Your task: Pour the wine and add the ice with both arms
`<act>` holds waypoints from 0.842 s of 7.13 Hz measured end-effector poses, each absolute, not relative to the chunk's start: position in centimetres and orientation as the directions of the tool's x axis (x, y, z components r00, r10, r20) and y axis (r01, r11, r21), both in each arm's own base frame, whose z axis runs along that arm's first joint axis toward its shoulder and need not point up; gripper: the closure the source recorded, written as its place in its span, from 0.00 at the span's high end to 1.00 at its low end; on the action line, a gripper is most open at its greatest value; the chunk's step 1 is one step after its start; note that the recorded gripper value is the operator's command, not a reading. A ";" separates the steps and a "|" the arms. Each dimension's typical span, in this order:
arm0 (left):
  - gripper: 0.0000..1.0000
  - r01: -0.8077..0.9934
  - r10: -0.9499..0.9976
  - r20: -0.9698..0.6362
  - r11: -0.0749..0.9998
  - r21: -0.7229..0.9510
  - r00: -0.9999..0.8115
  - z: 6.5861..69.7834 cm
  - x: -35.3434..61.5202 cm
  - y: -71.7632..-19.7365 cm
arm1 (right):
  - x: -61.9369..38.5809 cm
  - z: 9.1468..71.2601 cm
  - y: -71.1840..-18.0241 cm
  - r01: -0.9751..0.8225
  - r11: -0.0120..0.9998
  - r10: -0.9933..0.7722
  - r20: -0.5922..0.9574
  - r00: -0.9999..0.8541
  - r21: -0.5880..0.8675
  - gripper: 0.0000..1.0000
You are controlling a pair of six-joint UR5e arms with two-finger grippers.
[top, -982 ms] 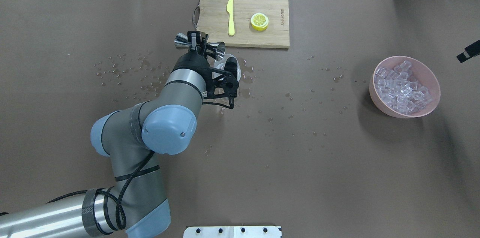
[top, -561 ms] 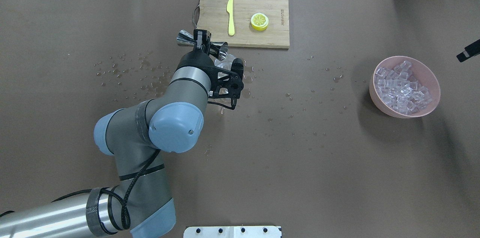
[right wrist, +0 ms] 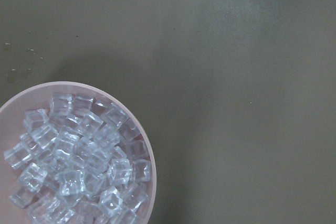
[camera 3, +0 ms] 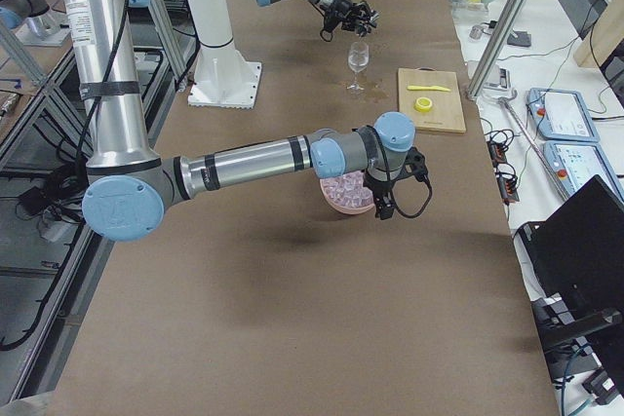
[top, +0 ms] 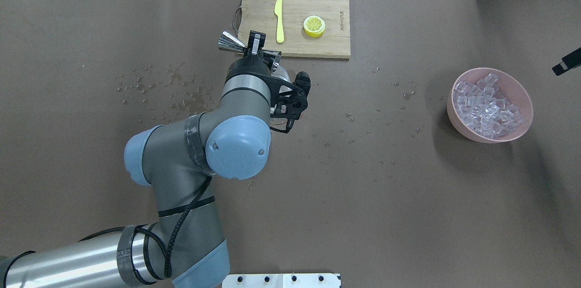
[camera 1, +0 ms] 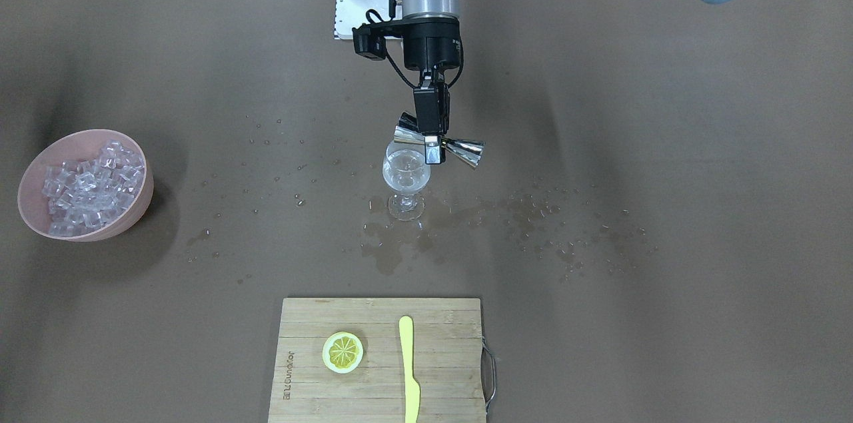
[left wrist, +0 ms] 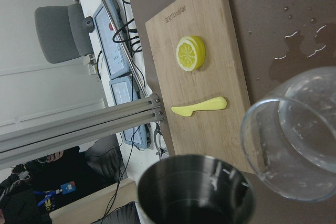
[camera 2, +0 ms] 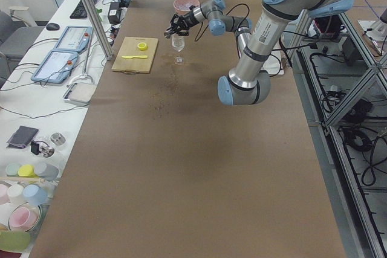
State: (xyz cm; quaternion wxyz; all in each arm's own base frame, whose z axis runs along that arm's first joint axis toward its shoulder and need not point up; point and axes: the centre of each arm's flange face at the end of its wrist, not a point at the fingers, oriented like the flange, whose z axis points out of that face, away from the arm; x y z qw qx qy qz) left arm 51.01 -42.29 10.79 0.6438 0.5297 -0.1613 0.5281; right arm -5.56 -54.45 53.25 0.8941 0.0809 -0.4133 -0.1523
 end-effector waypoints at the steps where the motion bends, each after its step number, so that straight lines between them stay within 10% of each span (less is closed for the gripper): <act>1: 0.00 -0.858 0.509 0.774 -0.125 0.498 0.376 10.8 50.9 -42.3 | -5.6 53.2 -54.5 0.206 0.940 -0.339 0.714 0.612 0.271 1.00; 6: 0.00 -0.525 0.397 0.490 -0.025 0.851 0.776 18.6 42.4 -44.1 | -5.6 53.6 -54.5 0.207 0.942 -0.335 0.715 0.614 0.264 1.00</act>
